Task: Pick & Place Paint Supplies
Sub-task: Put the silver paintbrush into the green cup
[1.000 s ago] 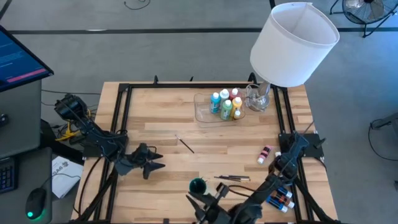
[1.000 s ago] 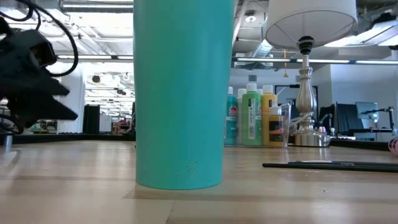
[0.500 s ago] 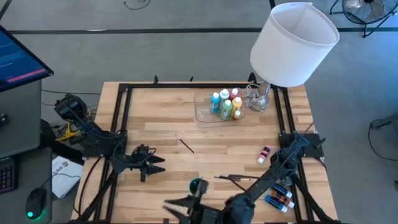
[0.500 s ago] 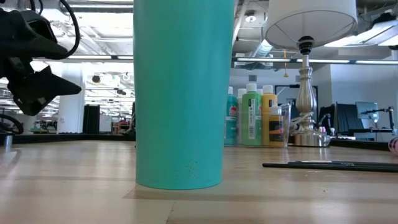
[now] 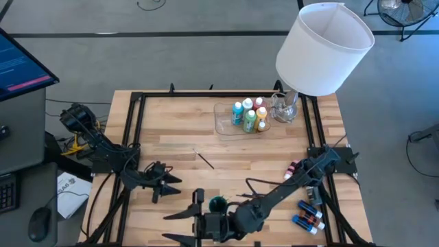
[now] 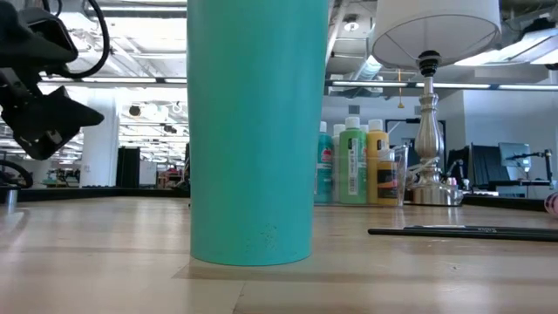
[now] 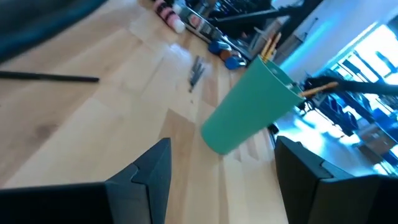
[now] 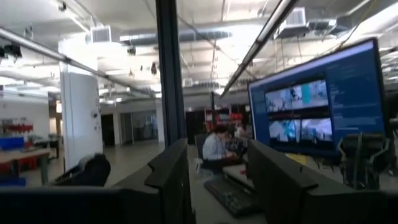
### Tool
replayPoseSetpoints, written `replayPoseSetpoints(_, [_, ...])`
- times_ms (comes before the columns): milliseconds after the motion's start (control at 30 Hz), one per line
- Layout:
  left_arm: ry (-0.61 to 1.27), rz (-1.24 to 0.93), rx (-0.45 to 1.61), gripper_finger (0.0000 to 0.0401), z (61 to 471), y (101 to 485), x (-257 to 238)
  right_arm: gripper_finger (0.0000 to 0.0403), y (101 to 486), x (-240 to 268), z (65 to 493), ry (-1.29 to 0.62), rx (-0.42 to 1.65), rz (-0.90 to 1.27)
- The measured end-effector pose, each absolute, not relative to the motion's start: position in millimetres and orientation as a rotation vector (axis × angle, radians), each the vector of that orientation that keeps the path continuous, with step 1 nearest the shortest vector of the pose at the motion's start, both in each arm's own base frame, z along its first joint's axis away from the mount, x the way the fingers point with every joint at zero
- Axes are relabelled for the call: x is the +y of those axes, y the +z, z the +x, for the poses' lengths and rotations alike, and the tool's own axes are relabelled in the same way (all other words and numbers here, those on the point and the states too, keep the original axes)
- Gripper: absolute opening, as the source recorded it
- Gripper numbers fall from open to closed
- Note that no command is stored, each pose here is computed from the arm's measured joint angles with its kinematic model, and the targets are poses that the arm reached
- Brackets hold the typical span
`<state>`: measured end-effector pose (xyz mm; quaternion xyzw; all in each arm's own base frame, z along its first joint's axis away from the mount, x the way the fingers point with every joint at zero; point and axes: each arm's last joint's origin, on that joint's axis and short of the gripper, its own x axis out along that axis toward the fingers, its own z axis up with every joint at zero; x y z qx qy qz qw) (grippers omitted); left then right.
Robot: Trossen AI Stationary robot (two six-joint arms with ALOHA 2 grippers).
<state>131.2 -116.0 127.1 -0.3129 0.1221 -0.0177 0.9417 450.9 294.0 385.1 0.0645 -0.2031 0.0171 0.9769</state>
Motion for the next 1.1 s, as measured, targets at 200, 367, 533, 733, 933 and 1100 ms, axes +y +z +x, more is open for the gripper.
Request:
replayPoseSetpoints(200, [-0.089, -0.633, 0.270, 0.0186, 126, 127, -122, 0.0104, 386, 293, 450, 0.032, -0.362, 0.090])
replayPoseSetpoints(367, [-0.102, -0.631, 0.274, 0.0186, 124, 127, -124, 0.0012, 382, 295, 451, 0.034, -0.314, 0.056])
replayPoseSetpoints(533, [-0.099, -0.630, 0.272, 0.0186, 124, 127, -124, 0.0005, 374, 294, 451, -0.129, -0.221, 0.104])
replayPoseSetpoints(733, [-0.062, -0.605, 0.247, 0.0186, 124, 127, -123, 0.0001, 367, 305, 431, -0.579, -0.127, 0.129])
replayPoseSetpoints(933, [-0.026, -0.587, 0.226, 0.0186, 125, 128, -121, 0.0001, 366, 325, 411, -0.692, -0.070, 0.073])
replayPoseSetpoints(1100, [-0.014, -0.582, 0.216, 0.0186, 127, 128, -119, 0.0000, 321, 335, 417, -0.737, -0.042, 0.074])
